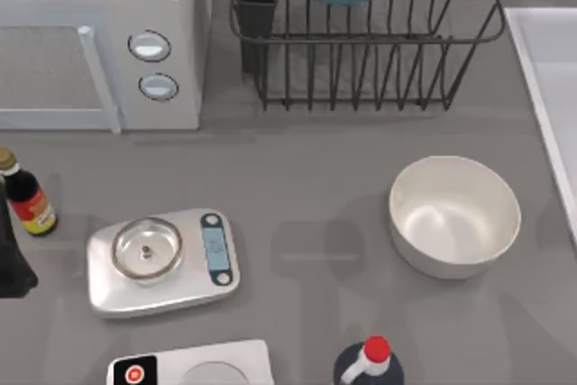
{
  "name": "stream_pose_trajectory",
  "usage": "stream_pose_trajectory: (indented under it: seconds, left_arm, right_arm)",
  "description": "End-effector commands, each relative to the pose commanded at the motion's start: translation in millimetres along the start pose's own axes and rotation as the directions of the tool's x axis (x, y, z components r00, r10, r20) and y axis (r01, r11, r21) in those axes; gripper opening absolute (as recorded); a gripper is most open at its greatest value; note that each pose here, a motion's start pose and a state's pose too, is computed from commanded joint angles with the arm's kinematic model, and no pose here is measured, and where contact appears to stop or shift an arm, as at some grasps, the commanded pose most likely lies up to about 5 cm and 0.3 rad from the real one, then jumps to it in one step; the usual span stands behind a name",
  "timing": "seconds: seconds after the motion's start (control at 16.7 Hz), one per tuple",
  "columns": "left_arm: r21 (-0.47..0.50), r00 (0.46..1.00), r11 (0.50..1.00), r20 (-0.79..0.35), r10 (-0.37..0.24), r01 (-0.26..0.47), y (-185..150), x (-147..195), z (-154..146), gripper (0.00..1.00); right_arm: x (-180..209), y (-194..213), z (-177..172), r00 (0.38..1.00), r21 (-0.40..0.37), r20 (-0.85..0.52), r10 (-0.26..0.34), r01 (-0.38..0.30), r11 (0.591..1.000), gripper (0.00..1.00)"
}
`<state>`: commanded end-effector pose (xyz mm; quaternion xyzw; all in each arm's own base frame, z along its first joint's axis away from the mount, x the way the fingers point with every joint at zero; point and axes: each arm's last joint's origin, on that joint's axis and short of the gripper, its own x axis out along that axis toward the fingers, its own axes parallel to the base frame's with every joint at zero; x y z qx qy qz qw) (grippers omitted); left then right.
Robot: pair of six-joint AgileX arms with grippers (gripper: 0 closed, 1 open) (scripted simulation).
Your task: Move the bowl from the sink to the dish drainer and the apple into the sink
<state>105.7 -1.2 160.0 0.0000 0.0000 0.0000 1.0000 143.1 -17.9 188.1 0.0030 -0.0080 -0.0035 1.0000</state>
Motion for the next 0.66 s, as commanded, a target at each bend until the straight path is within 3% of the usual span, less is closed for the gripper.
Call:
stream_pose_trajectory:
  seconds: [0.3, 0.66]
  left_arm:
    - [0.000, 1.000, 1.000, 0.000, 0.000, 0.000, 0, 0, 0, 1.00]
    - [0.000, 1.000, 1.000, 0.000, 0.000, 0.000, 0, 0, 0, 1.00]
  right_arm:
    - [-30, 13, -20, 1.000, 0.000, -0.014, 0.004, -0.004, 1.000, 1.00]
    - [-38, 16, -28, 1.000, -0.006, -0.016, 0.007, -0.007, 1.000, 1.00]
